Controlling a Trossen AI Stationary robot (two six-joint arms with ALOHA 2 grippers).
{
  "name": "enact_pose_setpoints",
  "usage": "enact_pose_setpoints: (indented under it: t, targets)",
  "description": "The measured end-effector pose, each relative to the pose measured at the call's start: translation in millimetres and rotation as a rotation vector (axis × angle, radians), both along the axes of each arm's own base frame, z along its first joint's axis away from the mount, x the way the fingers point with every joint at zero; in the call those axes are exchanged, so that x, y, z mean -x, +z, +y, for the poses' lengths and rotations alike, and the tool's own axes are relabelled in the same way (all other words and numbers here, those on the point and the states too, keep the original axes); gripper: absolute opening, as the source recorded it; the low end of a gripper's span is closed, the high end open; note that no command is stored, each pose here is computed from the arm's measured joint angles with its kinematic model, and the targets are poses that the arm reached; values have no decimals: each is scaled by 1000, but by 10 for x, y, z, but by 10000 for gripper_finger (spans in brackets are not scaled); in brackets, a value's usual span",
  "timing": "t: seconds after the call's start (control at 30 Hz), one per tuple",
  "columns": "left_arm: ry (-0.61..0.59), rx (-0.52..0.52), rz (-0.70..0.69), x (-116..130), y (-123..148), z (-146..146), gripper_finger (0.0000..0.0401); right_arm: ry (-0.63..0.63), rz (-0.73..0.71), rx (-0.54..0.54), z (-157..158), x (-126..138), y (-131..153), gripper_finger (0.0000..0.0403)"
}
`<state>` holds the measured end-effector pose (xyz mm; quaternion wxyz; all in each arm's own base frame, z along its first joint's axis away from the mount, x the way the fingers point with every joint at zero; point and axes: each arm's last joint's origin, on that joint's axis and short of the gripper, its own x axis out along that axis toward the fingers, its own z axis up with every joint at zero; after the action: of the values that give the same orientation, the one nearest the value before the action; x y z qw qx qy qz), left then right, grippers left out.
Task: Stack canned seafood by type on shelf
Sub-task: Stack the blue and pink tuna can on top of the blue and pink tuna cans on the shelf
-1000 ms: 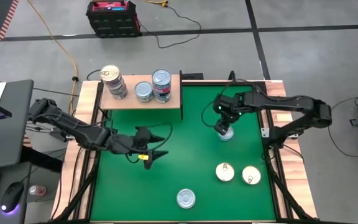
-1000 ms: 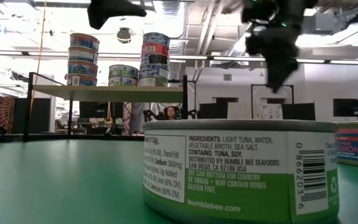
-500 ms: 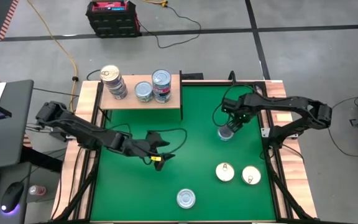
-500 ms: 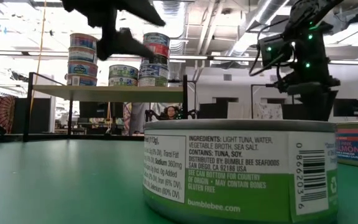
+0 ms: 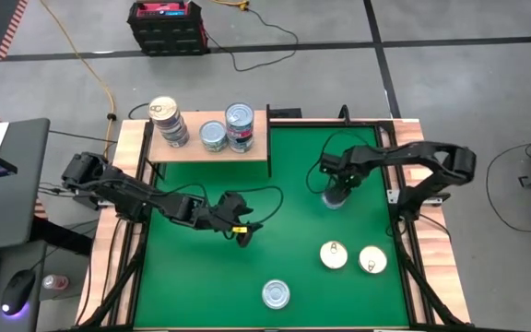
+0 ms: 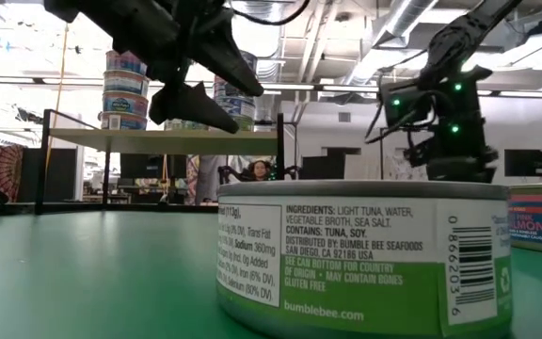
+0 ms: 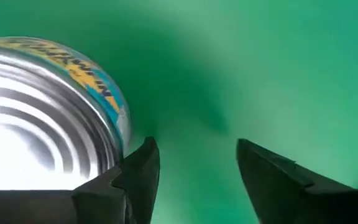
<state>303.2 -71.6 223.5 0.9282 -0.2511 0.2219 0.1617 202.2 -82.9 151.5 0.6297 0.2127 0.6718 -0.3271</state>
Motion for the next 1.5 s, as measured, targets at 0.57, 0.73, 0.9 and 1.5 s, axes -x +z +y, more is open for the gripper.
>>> enact_pose_setpoints:
  t: [0.57, 0.73, 0.9, 1.5]
  targets:
    - [-366, -117, 202, 127, -142, -214, 302, 575, -588, -46, 1094, -1074, 555, 244]
    - [-528, -81, 258, 249, -165, -421, 301, 648, -568, -93, 1363, -1029, 540, 244]
    - [-584, -99, 249, 418, -166, -765, 282, 654, -541, -140, 1669, -932, 529, 244]
    - [-271, 28, 52, 232, -139, -536, 236, 428, -74, -182, 1982, -253, 532, 244]
